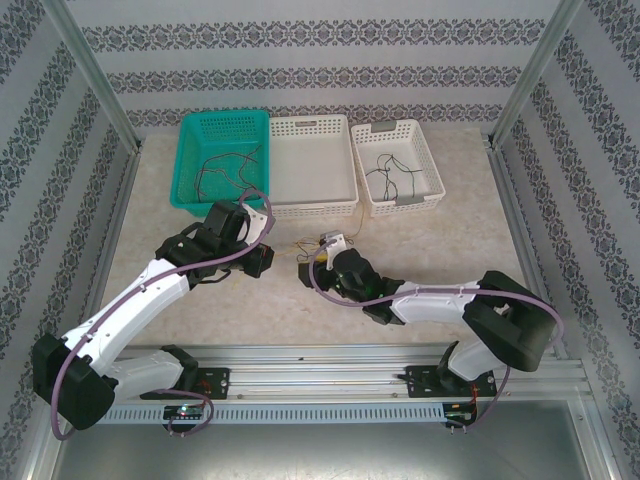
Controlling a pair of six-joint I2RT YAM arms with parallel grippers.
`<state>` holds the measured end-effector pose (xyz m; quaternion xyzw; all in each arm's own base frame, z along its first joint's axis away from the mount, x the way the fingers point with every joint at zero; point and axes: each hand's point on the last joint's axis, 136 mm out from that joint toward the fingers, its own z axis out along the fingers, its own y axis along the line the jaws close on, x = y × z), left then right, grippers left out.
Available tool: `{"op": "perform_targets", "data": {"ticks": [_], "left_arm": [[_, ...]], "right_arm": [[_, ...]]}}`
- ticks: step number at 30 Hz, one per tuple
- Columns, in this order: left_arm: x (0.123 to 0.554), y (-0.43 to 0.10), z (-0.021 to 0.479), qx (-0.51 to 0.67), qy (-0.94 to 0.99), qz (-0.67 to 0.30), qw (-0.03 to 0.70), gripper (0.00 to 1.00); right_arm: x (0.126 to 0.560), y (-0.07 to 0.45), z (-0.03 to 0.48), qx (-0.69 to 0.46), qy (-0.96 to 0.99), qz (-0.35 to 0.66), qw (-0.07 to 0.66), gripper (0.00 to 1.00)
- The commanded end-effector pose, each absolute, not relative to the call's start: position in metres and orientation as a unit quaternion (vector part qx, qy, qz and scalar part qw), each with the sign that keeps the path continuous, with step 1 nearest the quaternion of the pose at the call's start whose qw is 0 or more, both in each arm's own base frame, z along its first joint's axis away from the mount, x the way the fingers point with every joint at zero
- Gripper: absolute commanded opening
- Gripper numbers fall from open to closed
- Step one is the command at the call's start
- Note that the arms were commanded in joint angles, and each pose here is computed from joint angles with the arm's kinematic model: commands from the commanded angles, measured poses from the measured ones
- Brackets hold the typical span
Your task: Untangle the cables
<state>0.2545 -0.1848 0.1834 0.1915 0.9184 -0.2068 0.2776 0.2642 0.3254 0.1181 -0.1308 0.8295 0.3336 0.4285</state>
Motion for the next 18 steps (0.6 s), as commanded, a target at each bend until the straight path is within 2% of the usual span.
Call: {"op": "perform_targets", "data": {"ticks": [1,5,11,18], "left_arm": [[0.254,-0.191,0.19,0.201,0.909,-0.219,0.293,0.0],[0.254,-0.191,0.191,0.202,0.908,-0.22,0.293,0.0],[0.254,-0.191,0.192,0.202,0.908,-0.22,0.295,0.0],[0.253,-0.191,0.192,0.203,0.908,-0.221,0.294,0.0]], "right_arm": [[0.277,0.334,0.145,-0.117,0.801,0.359,0.465,0.49],[0.28,0.34,0.142,-0.116,0.798,0.366,0.464,0.47],[0.291,0.337,0.131,-0.098,0.806,0.353,0.465,0.33],[0.295,0.326,0.136,-0.084,0.805,0.341,0.478,0.08]]}}
